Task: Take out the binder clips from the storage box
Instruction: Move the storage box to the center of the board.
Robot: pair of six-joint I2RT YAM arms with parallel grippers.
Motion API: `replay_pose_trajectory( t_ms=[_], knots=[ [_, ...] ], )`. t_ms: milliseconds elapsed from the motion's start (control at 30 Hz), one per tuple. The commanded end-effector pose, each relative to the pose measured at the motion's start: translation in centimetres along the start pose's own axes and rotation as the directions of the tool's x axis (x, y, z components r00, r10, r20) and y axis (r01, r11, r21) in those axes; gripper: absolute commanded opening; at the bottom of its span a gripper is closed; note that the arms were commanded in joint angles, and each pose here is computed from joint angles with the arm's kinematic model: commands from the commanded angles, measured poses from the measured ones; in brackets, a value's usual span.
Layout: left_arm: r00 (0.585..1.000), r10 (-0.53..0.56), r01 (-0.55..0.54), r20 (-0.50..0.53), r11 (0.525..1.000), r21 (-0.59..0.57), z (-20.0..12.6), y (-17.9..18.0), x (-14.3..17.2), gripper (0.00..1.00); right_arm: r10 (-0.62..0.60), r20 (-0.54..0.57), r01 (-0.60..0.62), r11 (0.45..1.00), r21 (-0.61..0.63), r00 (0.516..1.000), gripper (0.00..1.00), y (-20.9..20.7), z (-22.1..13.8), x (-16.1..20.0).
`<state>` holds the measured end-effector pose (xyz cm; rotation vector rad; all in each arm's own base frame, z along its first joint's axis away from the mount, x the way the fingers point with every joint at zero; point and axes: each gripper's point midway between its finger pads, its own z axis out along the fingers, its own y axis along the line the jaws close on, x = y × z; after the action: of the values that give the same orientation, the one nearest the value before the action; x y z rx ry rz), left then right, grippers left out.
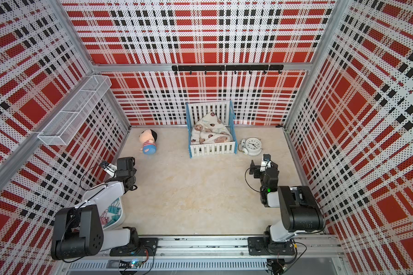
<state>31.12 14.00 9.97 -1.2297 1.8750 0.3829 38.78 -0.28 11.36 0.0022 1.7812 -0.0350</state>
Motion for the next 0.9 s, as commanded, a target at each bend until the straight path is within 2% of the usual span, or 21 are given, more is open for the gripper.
replay_pose_trajectory(
  t_ms=[0, 333, 433, 633, 867],
  knots=[
    [0.998, -0.012, 0.011, -0.059, 1.0, -0.006, 0.7, 1.0, 1.4, 0.82, -0.002, 0.037, 0.002, 1.0, 0.0, 0.999, 1.0, 0.3, 0.3, -1.2],
    [0.995, 0.0, -0.003, -0.103, 0.999, -0.032, 1.7, 2.8, 3.0, 0.81, -0.002, 0.038, 0.002, 1.0, 0.0, 0.999, 1.0, 0.3, 0.4, -1.2],
    [0.991, 0.016, -0.017, -0.13, 1.0, -0.004, 1.9, 2.5, 3.7, 0.76, -0.003, 0.036, 0.003, 1.0, -0.001, 0.999, 1.0, 0.3, 0.4, -1.1],
    [0.986, 0.051, -0.039, -0.16, 0.996, 0.075, 1.5, 0.1, 5.1, 0.71, -0.002, 0.038, 0.002, 1.0, 0.0, 0.999, 1.0, 0.3, 0.4, -1.2],
    [0.966, 0.187, -0.153, -0.177, 0.97, 0.188, -0.2, -5.8, 8.6, 0.7, -0.002, 0.037, 0.002, 1.0, -0.001, 0.999, 1.0, 0.3, 0.3, -1.2]
  ],
)
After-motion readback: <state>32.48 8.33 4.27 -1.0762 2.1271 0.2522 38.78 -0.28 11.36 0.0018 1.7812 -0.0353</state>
